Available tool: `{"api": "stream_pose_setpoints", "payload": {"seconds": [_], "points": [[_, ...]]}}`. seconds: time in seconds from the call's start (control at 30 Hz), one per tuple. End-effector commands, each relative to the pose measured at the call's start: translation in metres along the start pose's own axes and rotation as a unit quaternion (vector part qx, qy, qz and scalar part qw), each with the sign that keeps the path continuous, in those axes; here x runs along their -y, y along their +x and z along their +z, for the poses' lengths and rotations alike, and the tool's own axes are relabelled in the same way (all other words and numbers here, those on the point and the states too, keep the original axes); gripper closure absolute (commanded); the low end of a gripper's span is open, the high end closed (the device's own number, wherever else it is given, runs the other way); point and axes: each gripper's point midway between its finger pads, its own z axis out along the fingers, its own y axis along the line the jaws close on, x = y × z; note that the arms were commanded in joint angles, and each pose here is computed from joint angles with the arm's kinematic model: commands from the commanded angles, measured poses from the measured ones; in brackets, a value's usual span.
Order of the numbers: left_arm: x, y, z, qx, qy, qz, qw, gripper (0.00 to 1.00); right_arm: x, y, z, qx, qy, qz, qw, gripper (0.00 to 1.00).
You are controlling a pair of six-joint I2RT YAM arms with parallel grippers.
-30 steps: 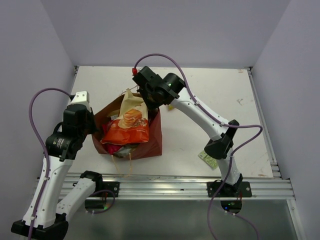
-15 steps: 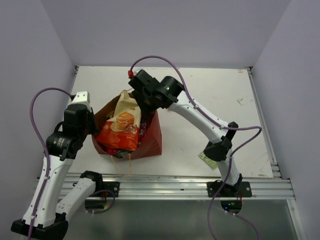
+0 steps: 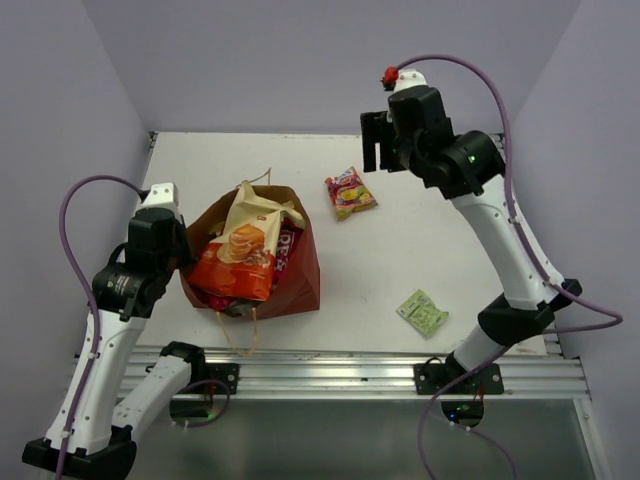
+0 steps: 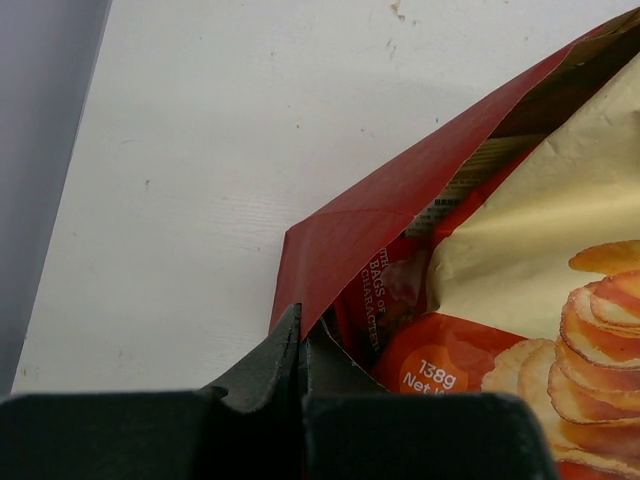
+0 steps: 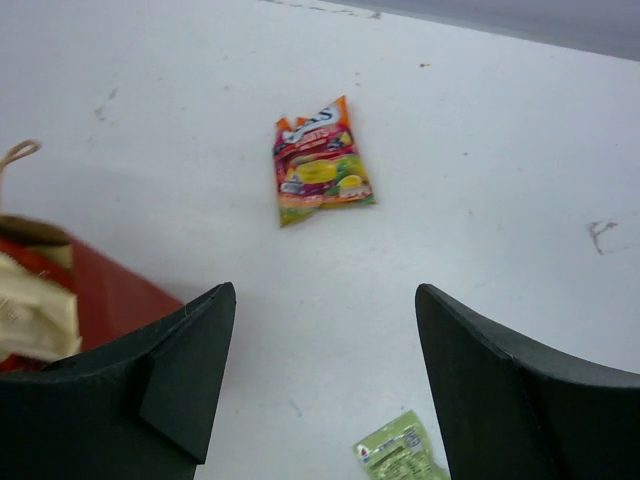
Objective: Place the snacks into the paper bag
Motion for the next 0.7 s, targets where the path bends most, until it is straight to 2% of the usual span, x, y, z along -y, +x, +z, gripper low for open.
{"api": "stream_pose_setpoints", "payload": {"seconds": [0.0, 0.03, 0.23, 0.27, 0.33, 0.5, 0.67], "points": [[0.0, -0.03, -0.006, 0.06, -0.001, -0.018, 0.998, 1.0, 0.015, 0.015, 0.083, -0.021, 0.043, -0.025, 0.999, 0.23], [0.0, -0.03, -0.005, 0.061, -0.002, -0.018, 0.998, 1.0, 0.024, 0.033, 0.114, -0.051, 0.058, -0.031, 0.997, 0.24], [-0.003, -0.029, -0.005, 0.061, -0.008, -0.023, 0.998, 1.0, 0.028, 0.061, 0.204, -0.086, 0.064, -0.039, 0.993, 0.26], [-0.003, -0.028, -0.005, 0.06, -0.009, -0.025, 0.998, 1.0, 0.028, 0.078, 0.225, -0.107, 0.067, -0.044, 0.991, 0.26], [-0.004, -0.028, -0.006, 0.061, -0.012, -0.026, 0.998, 1.0, 0.028, 0.083, 0.242, -0.115, 0.059, -0.044, 0.991, 0.26], [-0.008, -0.027, -0.005, 0.059, -0.024, -0.032, 0.997, 1.0, 0.027, 0.133, 0.29, -0.17, 0.05, -0.058, 0.982, 0.26], [-0.009, -0.026, -0.004, 0.055, -0.029, -0.031, 0.998, 1.0, 0.008, 0.17, 0.31, -0.205, 0.003, -0.044, 0.978, 0.27]]}}
